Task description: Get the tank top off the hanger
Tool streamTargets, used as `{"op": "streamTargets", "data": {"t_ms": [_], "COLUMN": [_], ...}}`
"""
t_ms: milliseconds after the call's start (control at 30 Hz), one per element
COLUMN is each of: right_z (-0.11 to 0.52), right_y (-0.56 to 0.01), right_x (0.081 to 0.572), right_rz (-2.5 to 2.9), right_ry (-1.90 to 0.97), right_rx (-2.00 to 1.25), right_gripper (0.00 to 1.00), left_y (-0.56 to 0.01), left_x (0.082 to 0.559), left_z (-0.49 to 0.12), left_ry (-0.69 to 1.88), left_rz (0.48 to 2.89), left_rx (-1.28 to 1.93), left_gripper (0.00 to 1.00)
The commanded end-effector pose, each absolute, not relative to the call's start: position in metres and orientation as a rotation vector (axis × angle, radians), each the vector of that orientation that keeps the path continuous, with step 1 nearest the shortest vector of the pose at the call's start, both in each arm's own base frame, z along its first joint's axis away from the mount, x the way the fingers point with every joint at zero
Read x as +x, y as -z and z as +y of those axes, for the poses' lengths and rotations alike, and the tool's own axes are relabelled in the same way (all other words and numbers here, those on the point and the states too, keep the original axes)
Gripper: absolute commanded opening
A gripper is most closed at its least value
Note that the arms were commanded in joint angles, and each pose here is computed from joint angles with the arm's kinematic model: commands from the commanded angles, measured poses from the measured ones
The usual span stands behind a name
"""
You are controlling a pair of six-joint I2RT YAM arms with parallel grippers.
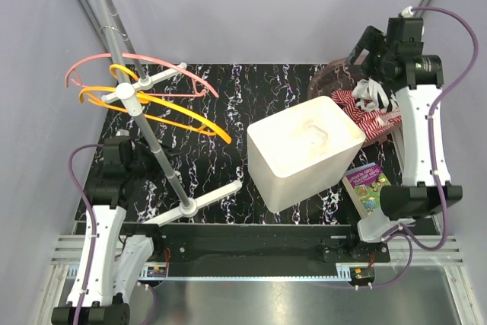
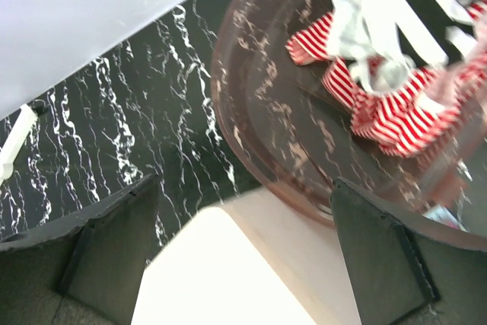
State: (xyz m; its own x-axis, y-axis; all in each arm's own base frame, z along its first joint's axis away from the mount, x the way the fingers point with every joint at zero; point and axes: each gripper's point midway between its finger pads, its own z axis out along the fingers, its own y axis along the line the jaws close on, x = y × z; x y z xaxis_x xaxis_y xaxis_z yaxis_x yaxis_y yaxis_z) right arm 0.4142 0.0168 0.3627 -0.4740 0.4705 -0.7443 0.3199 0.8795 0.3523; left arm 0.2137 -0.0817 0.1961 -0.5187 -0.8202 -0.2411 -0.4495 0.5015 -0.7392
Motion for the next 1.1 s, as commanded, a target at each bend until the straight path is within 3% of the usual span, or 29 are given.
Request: {"op": "streamTargets", "data": {"t_ms": [0,500,1067], "right_z": [0.011,-0.004,0.008], "right_y": [-0.363,-0.306,-0.324], "right_x": [0.367,0.311,0.304], "right_rz": [2.116,2.269,2.216], "right_ry": [-0.185,-0.037,-0.154], "right_rx": [0.618,0.653,0.697], "right_gripper": [1.00,1.00,1.00], "left_y": [-0.214,-0.235,-0.265], "left_x": [0.214,0.213,0.199], "left_z": [-0.085,-0.069,-0.052], "left_ry": [0.864,0.876,0.923], "left_rz": [2.121,1.912,1.668], "left_rx": [-0.951,-1.204,-1.309], "left_gripper": [0.67,0.78,0.90]}}
